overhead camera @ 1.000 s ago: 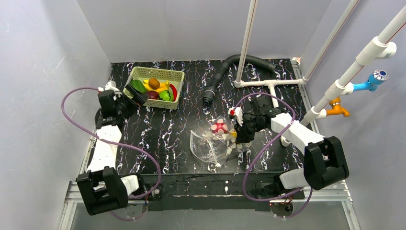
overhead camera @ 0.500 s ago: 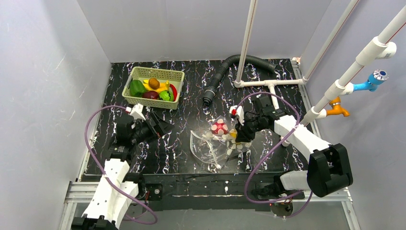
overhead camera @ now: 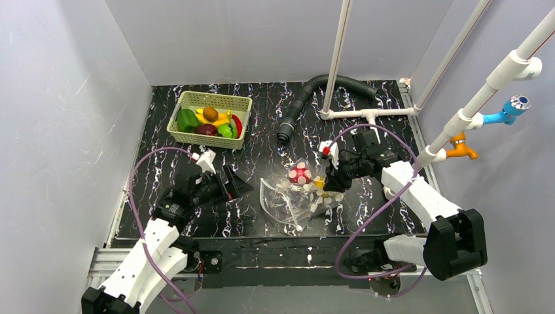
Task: Open the zip-top bag and remove the fake food
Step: Pick up the fake fruit from the zipper food storage bag.
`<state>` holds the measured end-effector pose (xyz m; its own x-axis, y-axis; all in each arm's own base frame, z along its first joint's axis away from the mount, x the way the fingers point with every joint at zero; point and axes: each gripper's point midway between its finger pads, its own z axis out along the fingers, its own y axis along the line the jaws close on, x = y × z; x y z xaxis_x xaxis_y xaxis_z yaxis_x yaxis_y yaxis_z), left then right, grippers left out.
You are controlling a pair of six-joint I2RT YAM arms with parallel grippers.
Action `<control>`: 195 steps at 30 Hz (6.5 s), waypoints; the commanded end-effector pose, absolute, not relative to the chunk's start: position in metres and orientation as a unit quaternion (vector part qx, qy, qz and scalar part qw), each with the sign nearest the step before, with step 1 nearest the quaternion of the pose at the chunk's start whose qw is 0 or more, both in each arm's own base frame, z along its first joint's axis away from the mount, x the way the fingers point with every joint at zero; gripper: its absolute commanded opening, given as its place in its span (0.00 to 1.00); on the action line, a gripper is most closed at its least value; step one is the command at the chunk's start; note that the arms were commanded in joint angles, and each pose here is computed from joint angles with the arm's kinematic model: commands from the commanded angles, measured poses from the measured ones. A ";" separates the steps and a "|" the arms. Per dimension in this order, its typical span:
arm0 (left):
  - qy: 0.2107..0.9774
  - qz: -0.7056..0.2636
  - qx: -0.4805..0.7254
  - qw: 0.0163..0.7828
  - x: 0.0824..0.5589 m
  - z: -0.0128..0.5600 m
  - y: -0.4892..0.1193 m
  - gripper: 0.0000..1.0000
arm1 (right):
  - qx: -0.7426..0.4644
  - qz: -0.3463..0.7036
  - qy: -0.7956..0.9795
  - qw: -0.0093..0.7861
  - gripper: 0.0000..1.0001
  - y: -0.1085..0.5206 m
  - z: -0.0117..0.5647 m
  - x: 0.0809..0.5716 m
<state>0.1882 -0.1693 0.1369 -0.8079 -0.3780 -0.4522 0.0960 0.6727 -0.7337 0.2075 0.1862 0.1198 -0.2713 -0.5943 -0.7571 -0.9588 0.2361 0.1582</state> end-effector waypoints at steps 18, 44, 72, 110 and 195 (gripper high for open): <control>0.847 -0.421 0.032 0.324 0.164 0.108 -0.244 0.98 | -0.529 0.345 0.698 0.337 0.42 0.186 0.148 0.202; 0.840 -0.416 0.044 0.347 0.158 0.089 -0.275 0.93 | -0.525 0.339 0.704 0.338 0.42 0.183 0.146 0.206; 0.818 -0.457 0.009 0.349 0.158 0.108 -0.279 0.50 | -0.513 0.320 0.720 0.342 0.42 0.179 0.139 0.218; 0.739 -0.450 0.267 0.425 0.158 0.065 -0.319 0.74 | -0.754 0.187 0.572 0.264 0.74 0.152 0.085 0.241; 0.781 -0.394 0.210 0.436 0.172 0.075 -0.310 0.02 | -0.597 0.325 0.724 0.121 0.01 0.237 0.077 0.190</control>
